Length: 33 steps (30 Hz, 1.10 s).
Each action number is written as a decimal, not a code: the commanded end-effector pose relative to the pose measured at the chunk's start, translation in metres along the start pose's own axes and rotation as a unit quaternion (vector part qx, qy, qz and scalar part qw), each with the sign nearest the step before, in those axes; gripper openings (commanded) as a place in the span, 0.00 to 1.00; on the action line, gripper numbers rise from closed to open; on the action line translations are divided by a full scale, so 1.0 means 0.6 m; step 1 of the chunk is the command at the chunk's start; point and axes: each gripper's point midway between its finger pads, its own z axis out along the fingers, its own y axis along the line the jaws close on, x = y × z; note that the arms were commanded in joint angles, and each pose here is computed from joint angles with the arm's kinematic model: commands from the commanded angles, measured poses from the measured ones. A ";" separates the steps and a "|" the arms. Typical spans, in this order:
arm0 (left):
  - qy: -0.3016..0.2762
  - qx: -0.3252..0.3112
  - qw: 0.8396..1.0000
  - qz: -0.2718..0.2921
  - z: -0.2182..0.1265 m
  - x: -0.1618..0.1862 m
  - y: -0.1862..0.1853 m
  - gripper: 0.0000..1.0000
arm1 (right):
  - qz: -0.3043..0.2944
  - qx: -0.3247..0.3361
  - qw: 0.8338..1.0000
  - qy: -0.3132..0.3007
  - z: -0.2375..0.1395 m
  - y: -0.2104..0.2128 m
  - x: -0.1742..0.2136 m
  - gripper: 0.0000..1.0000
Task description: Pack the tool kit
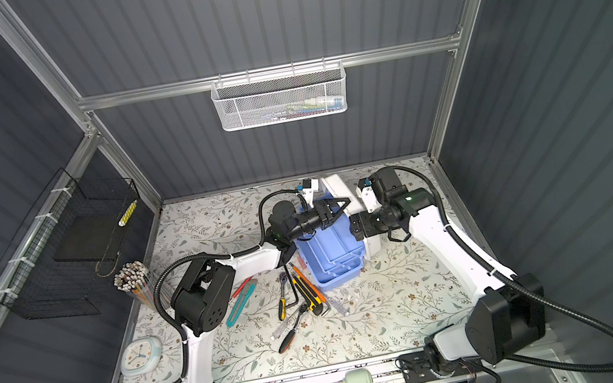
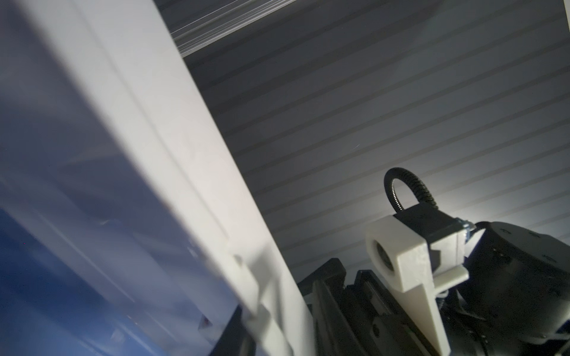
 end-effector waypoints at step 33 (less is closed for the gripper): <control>0.014 -0.176 0.981 0.075 -0.156 -0.021 0.015 0.84 | 0.040 -0.043 0.998 -0.038 0.021 -0.092 0.019 0.64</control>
